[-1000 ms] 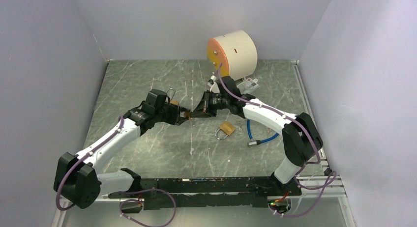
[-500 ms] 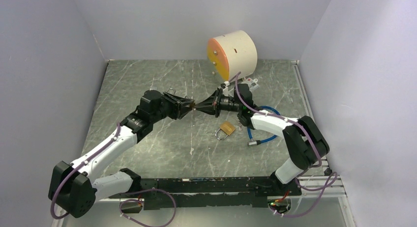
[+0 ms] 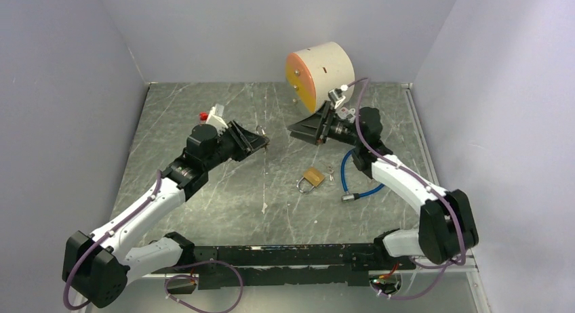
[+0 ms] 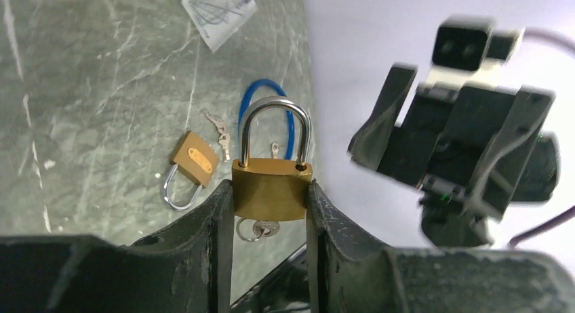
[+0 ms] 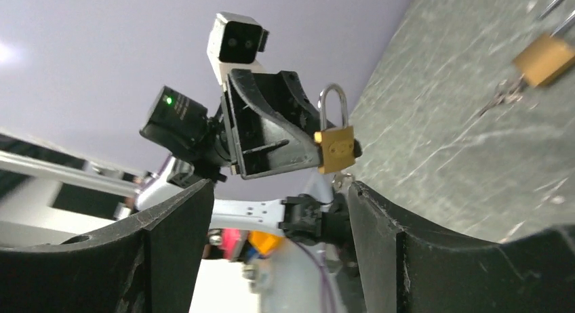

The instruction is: Unlock with the key

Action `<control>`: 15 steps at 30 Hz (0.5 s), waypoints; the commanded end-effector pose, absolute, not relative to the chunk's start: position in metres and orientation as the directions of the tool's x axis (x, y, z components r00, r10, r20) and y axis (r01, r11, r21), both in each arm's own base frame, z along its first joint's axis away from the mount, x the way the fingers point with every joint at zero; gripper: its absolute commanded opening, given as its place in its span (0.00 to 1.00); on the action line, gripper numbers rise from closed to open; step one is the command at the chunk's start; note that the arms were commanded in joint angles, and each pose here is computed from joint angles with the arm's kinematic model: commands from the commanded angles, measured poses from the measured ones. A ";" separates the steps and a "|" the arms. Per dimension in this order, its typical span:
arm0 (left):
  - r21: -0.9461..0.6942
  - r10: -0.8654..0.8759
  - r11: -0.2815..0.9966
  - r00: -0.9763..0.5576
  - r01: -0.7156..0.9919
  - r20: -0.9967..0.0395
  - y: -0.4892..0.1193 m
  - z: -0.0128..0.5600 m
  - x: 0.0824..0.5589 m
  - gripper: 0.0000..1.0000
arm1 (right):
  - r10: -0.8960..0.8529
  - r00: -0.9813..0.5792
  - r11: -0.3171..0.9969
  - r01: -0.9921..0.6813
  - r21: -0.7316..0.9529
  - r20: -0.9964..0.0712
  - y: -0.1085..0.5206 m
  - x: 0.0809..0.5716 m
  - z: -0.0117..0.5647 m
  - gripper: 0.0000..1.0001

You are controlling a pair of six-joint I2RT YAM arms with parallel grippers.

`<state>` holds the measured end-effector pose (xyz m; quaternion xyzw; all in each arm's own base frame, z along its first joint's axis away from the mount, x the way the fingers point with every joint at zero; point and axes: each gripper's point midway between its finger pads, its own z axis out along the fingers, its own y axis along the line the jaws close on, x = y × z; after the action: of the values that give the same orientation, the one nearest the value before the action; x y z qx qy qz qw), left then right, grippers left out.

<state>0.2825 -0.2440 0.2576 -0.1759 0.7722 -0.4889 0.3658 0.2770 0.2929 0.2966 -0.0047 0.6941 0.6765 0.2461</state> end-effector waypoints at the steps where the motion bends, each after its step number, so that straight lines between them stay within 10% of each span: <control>1: -0.662 -0.402 0.399 -0.528 0.634 -0.748 -0.268 0.335 0.255 0.28 | 0.266 -0.722 0.121 -0.632 0.765 -0.638 0.280 0.263 0.327 0.75; 15: -0.293 -0.147 0.016 -0.288 0.956 -0.946 -0.293 0.398 0.186 0.21 | 0.231 -0.424 0.040 -0.895 0.444 -0.876 0.270 0.217 0.394 0.57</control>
<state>0.2060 -0.2871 0.3743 0.2877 0.6093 -0.5766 0.4620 0.2303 0.2696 0.3652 -0.2408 0.6182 0.6221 0.4156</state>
